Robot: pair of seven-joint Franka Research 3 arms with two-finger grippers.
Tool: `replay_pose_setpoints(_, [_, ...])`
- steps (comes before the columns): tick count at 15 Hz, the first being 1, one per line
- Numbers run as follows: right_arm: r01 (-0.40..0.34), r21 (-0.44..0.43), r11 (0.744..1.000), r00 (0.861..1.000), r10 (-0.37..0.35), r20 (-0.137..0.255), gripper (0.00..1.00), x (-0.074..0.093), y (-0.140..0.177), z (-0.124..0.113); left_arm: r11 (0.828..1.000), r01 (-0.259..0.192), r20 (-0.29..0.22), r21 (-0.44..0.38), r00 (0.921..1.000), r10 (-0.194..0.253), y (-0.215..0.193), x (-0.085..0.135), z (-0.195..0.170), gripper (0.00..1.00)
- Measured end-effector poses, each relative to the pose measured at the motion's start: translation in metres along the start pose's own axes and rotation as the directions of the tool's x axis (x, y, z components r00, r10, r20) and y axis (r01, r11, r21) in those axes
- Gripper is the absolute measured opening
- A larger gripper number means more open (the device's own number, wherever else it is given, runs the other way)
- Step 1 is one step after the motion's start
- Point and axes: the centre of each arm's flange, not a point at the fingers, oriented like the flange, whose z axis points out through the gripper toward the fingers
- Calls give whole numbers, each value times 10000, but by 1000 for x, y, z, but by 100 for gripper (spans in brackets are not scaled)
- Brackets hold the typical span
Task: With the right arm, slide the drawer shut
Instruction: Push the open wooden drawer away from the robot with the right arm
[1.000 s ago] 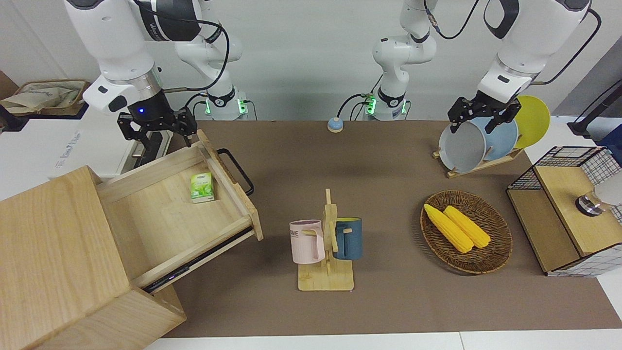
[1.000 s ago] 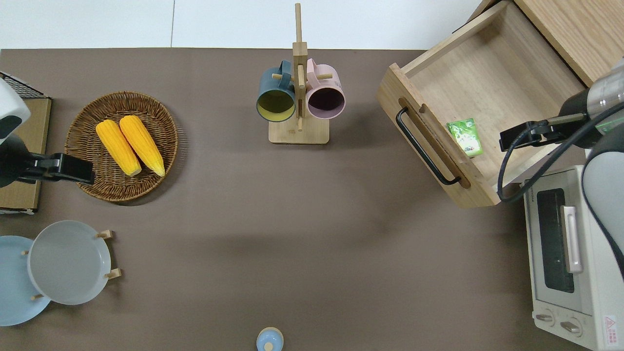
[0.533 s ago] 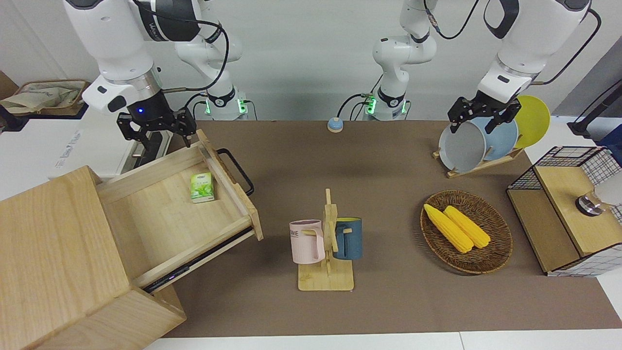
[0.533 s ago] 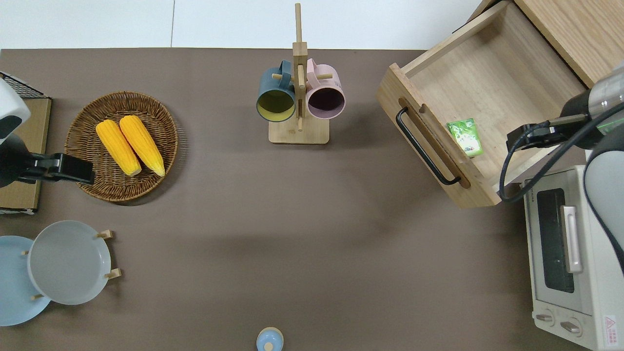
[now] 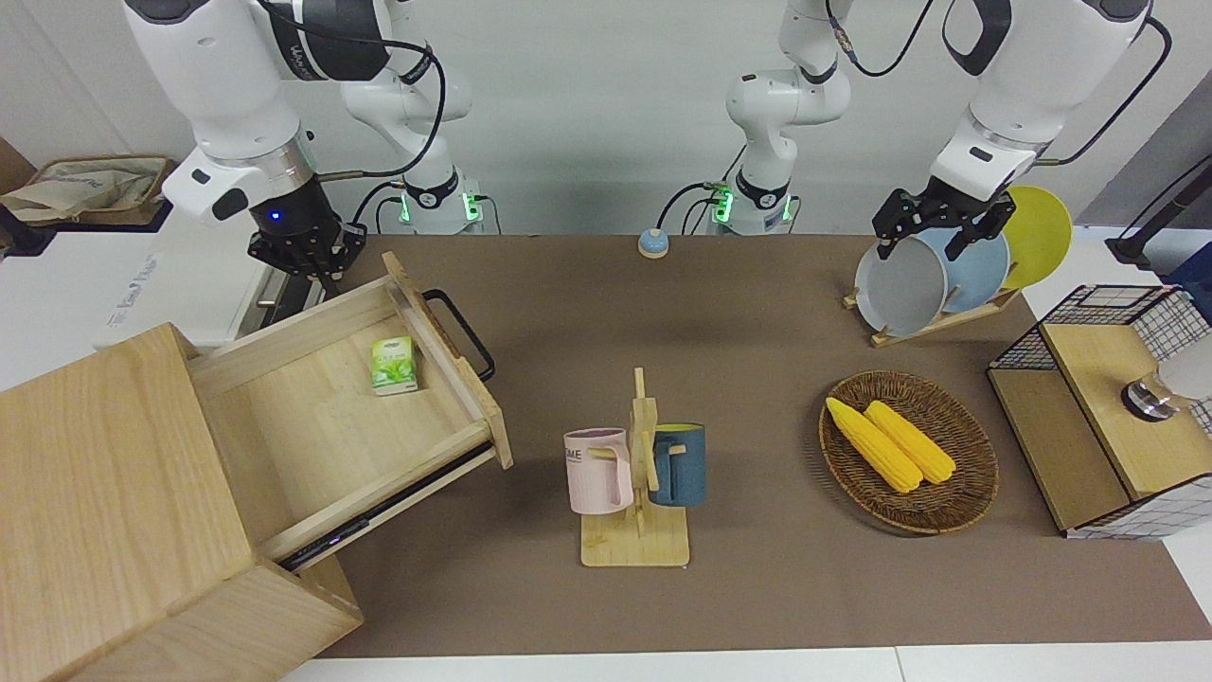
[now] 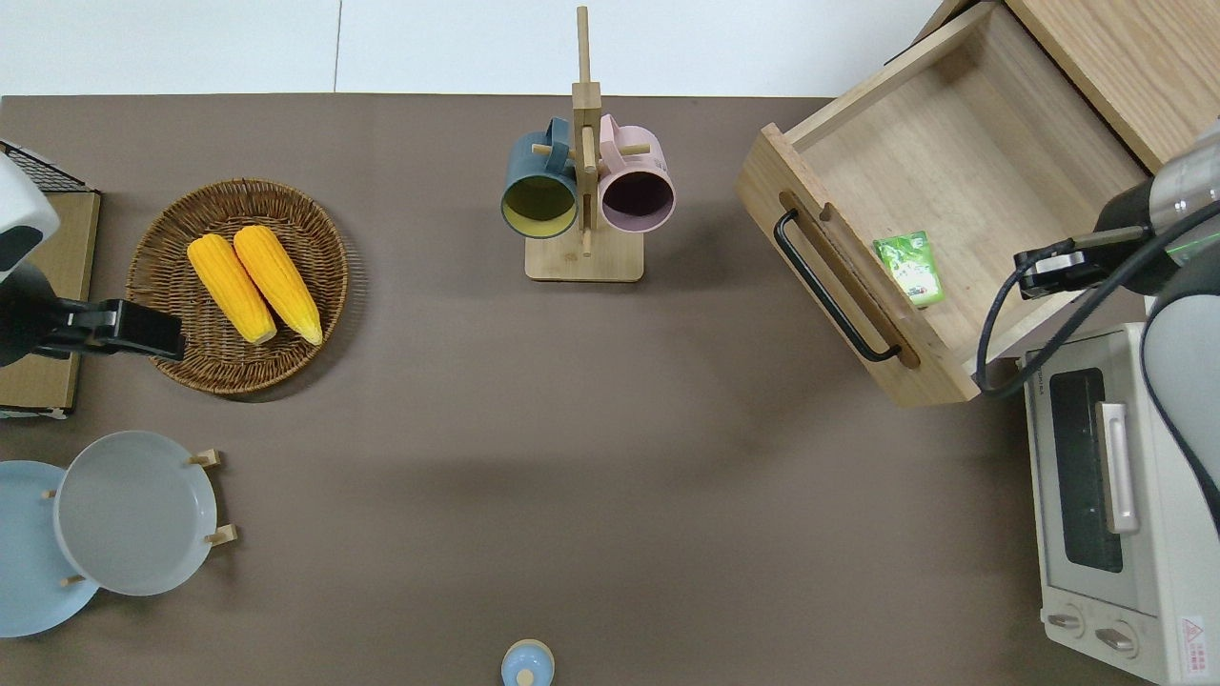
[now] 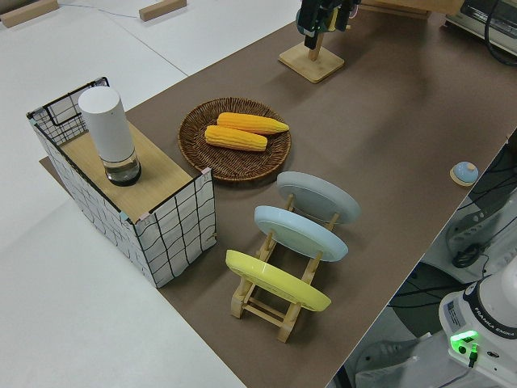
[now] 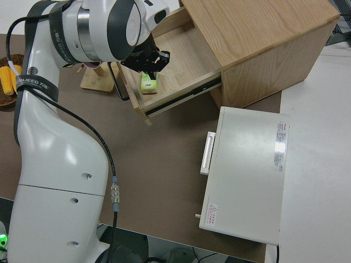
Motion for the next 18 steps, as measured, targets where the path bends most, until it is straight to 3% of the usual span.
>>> replay_pose_setpoints(3, [96, 25, 10000, 9998, -97, 188, 1, -5, -8, -7, 10000, 0, 0, 0, 10000, 0, 0, 0, 0, 100])
replay_pose_setpoints(6, [62, 36, 10000, 9998, -62, 212, 1, -19, -23, -34, 10000, 0, 0, 0, 10000, 0, 0, 0, 0, 100])
replay_pose_setpoints(8, [-342, 18, 9994, 9993, 342, 155, 1, -29, -39, -48, 10000, 0, 0, 0, 10000, 0, 0, 0, 0, 100])
replay_pose_setpoints(12, [-1405, 16, 9901, 9901, 1405, -6, 1, -39, -101, -59, 10000, 0, 0, 0, 10000, 0, 0, 0, 0, 100])
replay_pose_setpoints(14, [-2647, 23, 9643, 9643, 2647, -19, 1, -44, -138, -60, 10000, 0, 0, 0, 10000, 0, 0, 0, 0, 100])
replay_pose_setpoints(18, [-4626, -70, 8866, 8865, 4626, 102, 1, -49, -183, -51, 10000, 0, 0, 0, 10000, 0, 0, 0, 0, 100])
